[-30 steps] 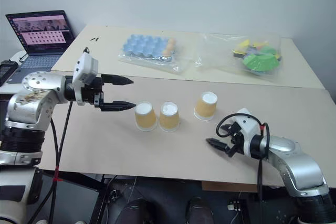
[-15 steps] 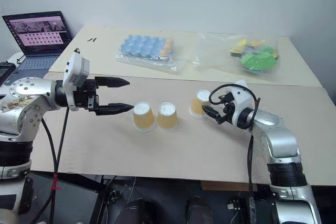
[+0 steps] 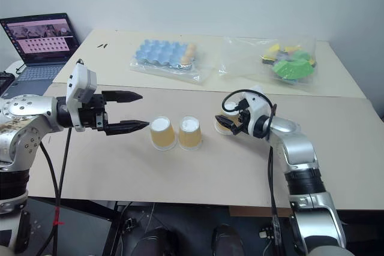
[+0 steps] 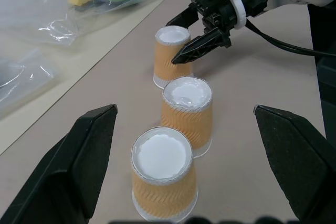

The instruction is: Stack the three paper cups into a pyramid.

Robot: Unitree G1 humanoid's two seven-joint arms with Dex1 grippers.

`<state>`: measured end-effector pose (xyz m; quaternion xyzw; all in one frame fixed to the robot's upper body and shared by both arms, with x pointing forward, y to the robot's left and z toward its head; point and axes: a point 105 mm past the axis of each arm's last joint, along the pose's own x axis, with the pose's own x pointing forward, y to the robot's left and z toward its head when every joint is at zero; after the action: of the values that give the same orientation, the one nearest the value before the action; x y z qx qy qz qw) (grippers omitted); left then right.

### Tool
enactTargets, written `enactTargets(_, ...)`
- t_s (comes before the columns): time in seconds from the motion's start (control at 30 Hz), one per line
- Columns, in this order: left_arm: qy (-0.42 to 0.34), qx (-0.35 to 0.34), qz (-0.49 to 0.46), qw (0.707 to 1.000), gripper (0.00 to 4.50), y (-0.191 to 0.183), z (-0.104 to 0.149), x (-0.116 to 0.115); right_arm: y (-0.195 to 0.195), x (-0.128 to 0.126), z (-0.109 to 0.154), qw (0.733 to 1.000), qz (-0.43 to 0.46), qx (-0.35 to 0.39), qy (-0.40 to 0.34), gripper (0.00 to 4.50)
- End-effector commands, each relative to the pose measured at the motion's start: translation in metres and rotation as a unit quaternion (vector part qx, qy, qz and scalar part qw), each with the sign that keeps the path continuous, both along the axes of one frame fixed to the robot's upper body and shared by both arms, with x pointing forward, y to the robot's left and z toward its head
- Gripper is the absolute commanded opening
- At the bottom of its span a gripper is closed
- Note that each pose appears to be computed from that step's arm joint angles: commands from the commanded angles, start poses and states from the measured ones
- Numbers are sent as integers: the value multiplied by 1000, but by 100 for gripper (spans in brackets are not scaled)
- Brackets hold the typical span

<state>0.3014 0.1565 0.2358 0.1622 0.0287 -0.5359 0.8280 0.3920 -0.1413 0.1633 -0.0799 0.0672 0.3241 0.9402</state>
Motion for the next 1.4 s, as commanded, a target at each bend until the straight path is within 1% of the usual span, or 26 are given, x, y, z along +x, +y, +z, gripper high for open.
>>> enactTargets(0.03, -25, -1, 4, 1000, 445, 3, 13, -6, 2, 5, 16, 999, 1, 10, -32, 450)
enactTargets(0.17, -25, 0, 9, 1000, 445, 5, 12, -7, 1, 6, 15, 999, -2, 13, -29, 450)
enactTargets(0.2, -26, 2, 14, 1000, 450, 7, 12, -7, 1, 6, 14, 1000, 0, 11, -27, 400)
enactTargets(0.23, -27, 2, 17, 999, 450, 8, 12, -7, 1, 5, 13, 1000, 1, 10, -26, 378)
enactTargets(0.3, -27, 0, 22, 999, 450, 10, 13, -7, 0, 4, 15, 1000, 3, 10, -27, 308)
enactTargets(0.33, -28, 1, 24, 999, 450, 10, 13, -7, 0, 4, 18, 999, 4, 13, -32, 282)
enactTargets(0.43, -28, 0, 27, 999, 450, 11, 12, -6, 1, 5, 29, 999, 7, 21, -47, 282)
enactTargets(0.5, -26, 0, 29, 999, 450, 11, 11, -7, 7, 3, 42, 998, 23, 17, -63, 282)
enactTargets(0.57, -25, -1, 31, 999, 450, 11, 9, -7, 20, -2, 64, 995, 54, 20, -87, 282)
enactTargets(0.6, -25, 0, 32, 999, 450, 12, 8, -7, 33, -6, 81, 991, 84, 21, -105, 282)
enactTargets(0.7, -23, 0, 34, 999, 450, 12, 6, -7, 66, -20, 118, 978, 158, 25, -135, 282)
enactTargets(0.77, -22, 0, 35, 999, 450, 12, 5, -7, 84, -29, 132, 970, 199, 23, -138, 282)
enactTargets(0.8, -22, 0, 35, 999, 450, 12, 5, -7, 89, -32, 135, 968, 212, 21, -135, 282)
enactTargets(0.87, -22, 0, 34, 999, 450, 11, 4, -6, 110, -48, 138, 955, 271, 9, -123, 282)
enactTargets(0.93, -22, 0, 33, 999, 450, 11, 4, -7, 125, -62, 136, 942, 321, -5, -103, 282)
enactTargets(1.0, -21, 0, 34, 999, 450, 12, 5, -8, 130, -68, 128, 936, 341, -17, -90, 282)
enactTargets(1.17, -23, 1, 37, 999, 450, 13, 5, -10, 135, -66, 104, 932, 356, -42, -63, 282)
enactTargets(1.4, -25, 4, 43, 999, 450, 15, 6, -11, 136, -59, 90, 932, 356, -51, -46, 282)
